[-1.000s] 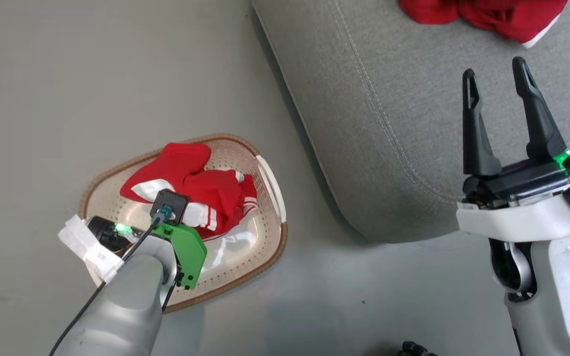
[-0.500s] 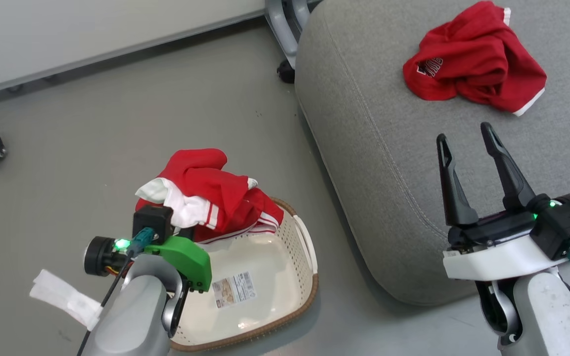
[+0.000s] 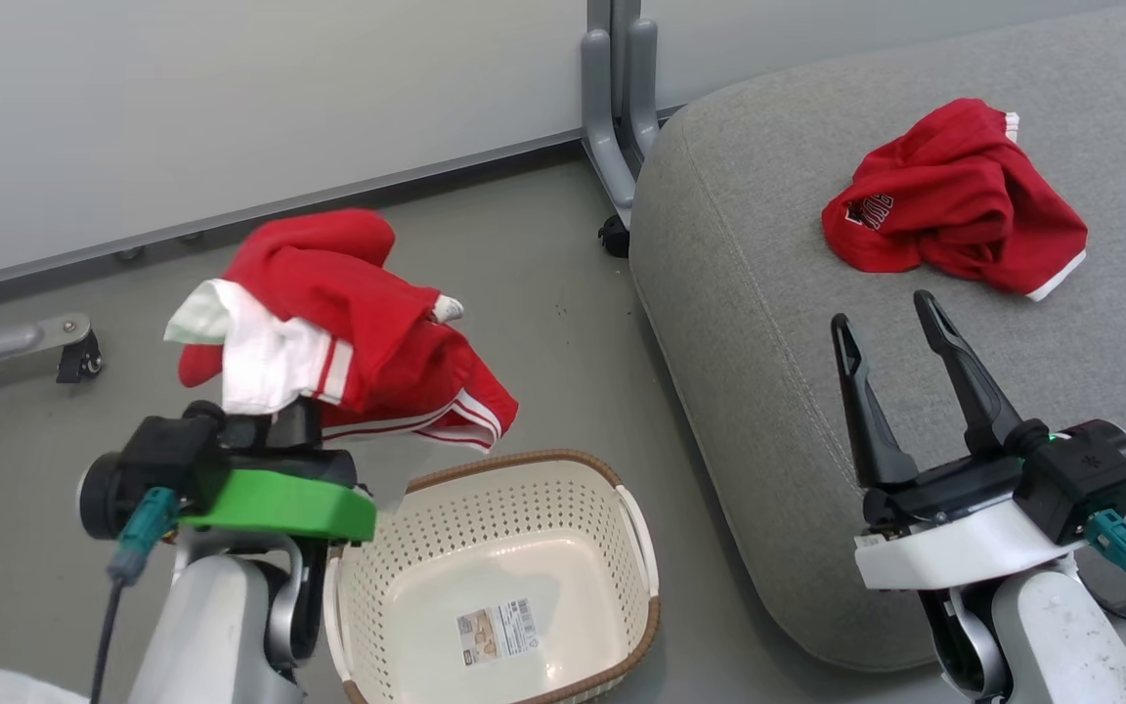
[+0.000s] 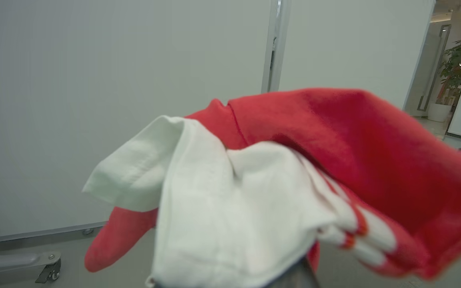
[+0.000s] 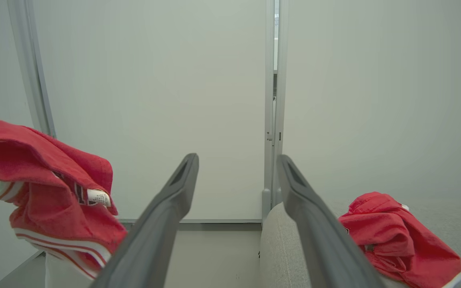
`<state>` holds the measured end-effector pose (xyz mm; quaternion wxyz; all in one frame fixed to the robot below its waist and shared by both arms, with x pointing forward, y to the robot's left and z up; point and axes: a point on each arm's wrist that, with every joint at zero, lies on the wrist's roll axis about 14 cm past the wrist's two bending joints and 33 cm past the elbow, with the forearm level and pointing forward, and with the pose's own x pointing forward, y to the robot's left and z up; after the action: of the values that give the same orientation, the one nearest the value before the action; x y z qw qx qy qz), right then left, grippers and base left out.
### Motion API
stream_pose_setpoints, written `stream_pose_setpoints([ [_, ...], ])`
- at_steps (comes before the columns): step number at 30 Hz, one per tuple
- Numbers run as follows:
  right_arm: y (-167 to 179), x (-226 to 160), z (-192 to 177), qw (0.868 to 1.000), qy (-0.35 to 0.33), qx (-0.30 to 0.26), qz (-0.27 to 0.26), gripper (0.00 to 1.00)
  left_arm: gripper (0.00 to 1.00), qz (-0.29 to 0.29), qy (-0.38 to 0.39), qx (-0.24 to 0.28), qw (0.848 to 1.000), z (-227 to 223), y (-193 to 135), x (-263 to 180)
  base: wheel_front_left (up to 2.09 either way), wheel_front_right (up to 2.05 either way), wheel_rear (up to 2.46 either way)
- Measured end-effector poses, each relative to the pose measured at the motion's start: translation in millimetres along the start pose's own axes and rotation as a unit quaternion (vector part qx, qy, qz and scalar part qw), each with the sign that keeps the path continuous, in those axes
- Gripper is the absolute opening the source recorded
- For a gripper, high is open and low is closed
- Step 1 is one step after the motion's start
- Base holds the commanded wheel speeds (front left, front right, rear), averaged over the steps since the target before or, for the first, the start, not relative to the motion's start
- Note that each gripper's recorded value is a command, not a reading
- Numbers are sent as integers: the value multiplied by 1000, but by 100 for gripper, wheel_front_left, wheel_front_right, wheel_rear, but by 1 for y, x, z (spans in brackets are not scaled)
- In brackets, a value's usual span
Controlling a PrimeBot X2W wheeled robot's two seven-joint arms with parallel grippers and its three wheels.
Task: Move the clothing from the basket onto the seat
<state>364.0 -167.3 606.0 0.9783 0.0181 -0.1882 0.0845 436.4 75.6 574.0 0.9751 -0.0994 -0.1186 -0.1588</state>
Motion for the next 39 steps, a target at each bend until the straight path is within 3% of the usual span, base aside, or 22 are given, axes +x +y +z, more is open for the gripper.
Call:
stream_pose_setpoints([
  [6,-3,-4,6,1000,-6,-5,-6,100,0,1,-76,-49,996,46,1,-2,0,0,0],
  [14,-3,-9,5,1000,-2,-6,-8,100,0,-60,-131,-94,985,84,-37,-1,0,0,0],
  [29,-4,-13,1,1000,7,-8,-7,100,0,-190,-124,-160,961,91,-123,-16,0,0,0],
  [39,-6,-16,0,1000,10,-12,-10,100,0,-207,-122,-166,956,91,-133,-16,0,0,0],
])
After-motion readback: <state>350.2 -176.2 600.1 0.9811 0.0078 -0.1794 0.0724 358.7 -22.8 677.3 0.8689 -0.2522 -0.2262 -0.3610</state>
